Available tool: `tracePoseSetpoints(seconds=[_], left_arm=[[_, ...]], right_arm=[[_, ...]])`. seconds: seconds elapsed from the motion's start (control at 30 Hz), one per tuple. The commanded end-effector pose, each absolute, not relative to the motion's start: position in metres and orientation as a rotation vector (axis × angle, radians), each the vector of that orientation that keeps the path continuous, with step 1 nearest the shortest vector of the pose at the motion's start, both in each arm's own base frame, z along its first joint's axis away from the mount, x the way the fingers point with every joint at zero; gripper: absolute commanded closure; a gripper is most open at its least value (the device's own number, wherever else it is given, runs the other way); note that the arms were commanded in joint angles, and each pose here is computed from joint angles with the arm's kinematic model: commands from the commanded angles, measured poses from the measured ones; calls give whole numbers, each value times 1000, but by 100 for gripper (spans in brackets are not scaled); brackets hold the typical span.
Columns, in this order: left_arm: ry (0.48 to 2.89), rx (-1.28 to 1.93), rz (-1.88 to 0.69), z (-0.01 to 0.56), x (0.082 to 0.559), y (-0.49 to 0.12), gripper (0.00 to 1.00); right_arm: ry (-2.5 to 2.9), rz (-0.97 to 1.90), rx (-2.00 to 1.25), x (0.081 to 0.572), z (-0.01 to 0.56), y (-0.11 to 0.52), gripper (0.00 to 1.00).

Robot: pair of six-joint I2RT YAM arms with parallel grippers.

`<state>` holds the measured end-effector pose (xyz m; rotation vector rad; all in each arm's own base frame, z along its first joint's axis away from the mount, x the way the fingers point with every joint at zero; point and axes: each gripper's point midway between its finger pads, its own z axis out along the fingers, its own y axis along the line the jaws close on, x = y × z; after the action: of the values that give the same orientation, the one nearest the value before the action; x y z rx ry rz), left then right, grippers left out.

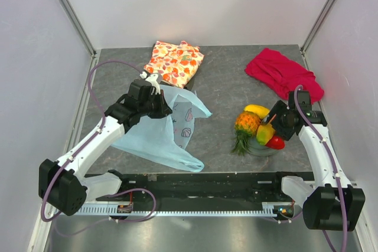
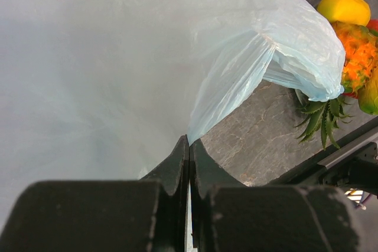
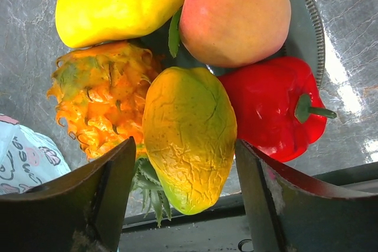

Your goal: Place the fruits into the plastic bag

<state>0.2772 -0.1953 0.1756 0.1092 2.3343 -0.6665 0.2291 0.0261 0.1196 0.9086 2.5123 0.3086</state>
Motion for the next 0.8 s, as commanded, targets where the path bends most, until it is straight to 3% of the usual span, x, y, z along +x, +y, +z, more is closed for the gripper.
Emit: tracePoseSetpoints(seconds=[0.0,0.5,0.77], left_arm=[[2285,85,-703,189,282,-198,98],[2290,83,-695,186,280,-197,98],[2289,93,-693,185,280,-196,98]], right_arm=[[2490,312,920,233,122,26,27],[2515,270,930,227,121,22,42],[2490,263,915,227,133,20,56]])
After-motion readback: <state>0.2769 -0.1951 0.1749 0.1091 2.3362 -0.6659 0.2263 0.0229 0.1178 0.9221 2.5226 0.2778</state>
